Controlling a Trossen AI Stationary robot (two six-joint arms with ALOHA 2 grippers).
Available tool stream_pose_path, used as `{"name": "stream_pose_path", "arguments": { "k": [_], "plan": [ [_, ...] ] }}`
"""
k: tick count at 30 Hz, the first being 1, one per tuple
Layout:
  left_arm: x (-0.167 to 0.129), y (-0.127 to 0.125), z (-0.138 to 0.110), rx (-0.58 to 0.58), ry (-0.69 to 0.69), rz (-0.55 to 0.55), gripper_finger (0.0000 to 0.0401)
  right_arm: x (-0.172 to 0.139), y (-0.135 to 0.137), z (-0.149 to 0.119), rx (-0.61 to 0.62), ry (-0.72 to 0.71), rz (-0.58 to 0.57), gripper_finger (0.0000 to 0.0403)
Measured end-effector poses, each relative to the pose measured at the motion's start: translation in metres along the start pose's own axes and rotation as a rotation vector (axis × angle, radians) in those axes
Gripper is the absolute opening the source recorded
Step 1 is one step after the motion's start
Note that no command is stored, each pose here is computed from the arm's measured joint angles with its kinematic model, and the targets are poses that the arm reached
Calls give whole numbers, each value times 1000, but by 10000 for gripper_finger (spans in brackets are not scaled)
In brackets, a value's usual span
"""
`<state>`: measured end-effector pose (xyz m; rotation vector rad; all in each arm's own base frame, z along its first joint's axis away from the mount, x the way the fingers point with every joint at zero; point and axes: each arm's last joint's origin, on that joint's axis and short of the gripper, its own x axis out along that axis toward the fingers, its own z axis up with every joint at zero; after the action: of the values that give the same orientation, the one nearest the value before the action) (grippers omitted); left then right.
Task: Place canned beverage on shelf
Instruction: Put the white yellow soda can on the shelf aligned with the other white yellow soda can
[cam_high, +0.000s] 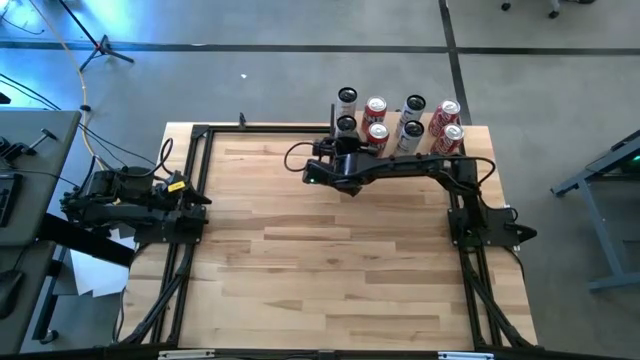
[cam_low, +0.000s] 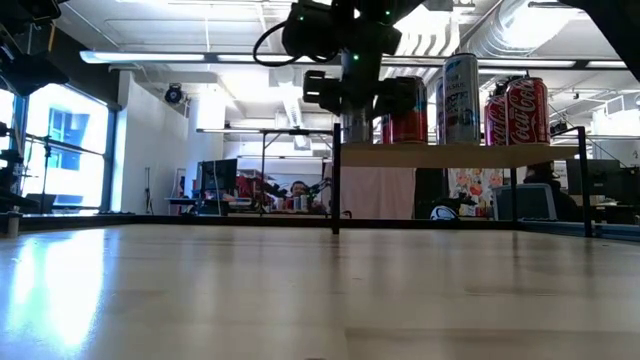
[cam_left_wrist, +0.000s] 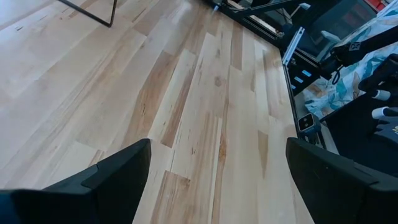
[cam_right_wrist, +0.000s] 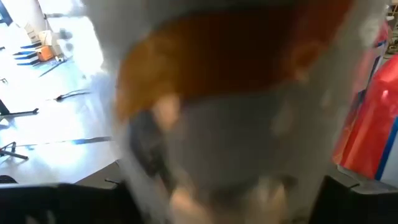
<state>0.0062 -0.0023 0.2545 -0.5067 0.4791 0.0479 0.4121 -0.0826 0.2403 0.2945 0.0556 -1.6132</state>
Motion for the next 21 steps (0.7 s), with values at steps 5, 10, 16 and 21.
{"name": "stream_pose_path", "arguments": {
  "k": [5,10,16,21],
  "plan": [
    [0,0,0,0,0,0,349,0,0,-1,-2,13,4,298],
    [0,0,0,0,0,0,349,-2,0,-1,-16,16,8,306],
    [0,0,0,0,0,0,349,-6,0,-2,-51,10,15,332],
    [0,0,0,0,0,0,349,-9,1,-3,-54,16,23,376]
  ]
}}
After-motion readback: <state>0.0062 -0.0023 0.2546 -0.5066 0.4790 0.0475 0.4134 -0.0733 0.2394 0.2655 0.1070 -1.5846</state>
